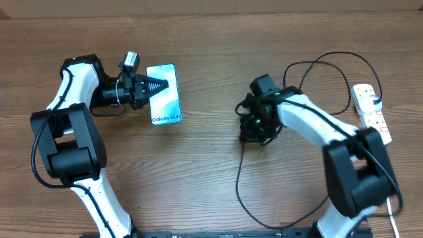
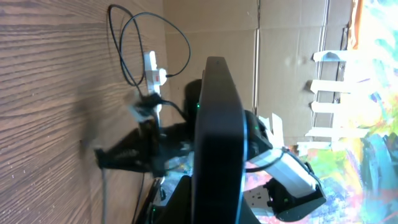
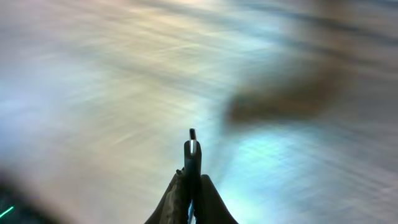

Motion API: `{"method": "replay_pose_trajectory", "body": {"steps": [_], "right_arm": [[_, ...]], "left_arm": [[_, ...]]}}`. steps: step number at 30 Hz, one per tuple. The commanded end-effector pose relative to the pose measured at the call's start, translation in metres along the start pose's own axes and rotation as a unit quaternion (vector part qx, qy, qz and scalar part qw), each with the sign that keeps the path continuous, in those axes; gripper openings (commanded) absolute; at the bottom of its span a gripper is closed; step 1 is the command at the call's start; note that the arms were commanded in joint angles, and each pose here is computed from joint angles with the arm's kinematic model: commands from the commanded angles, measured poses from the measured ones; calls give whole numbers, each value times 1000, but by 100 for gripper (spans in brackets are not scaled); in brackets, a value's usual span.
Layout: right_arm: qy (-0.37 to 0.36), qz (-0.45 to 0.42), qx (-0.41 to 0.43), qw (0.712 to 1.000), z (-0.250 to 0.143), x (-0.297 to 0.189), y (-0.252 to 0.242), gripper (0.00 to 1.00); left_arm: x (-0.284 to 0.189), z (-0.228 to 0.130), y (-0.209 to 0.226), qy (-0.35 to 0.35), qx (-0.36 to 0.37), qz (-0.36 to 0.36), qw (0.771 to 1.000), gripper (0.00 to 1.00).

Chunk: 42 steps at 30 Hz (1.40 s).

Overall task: Plug charger to phone and switch on socket
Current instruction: 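Lift the connector and carry it toward the phone's bottom port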

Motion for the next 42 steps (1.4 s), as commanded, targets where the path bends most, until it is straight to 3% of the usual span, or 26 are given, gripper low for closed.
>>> {"method": "replay_pose_trajectory", "body": {"steps": [1, 8, 17, 24, 32, 42], "right_arm": [[8, 189, -136, 972, -29, -54, 61, 4], [50, 332, -185, 924, -63, -90, 102, 4], [102, 399, -205, 888, -86, -96, 127, 4], [122, 407, -178, 887, -85, -96, 152, 4], [80, 406, -151, 898, -64, -100, 170, 4], [97, 401, -167, 896, -80, -91, 183, 4]], "left_arm": [[2, 9, -33, -23, 60, -18, 998, 5], [1, 7, -66, -23, 82, -18, 996, 4], [3, 2, -96, -18, 55, -21, 998, 4], [15, -2, -98, -1, 47, -27, 999, 4], [15, -2, -98, -1, 34, -27, 999, 5], [14, 0, -95, -2, 32, -27, 999, 5]]}}
Point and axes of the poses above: each gripper's point midway between its finger pads, its own x axis out along the fingers, its own y axis along the line the jaws close on, z = x × y, the point moved 4 cm from there along -x, back along the fingers, and after that the axes turned 15 degrees about x, right-handed, at the moved point
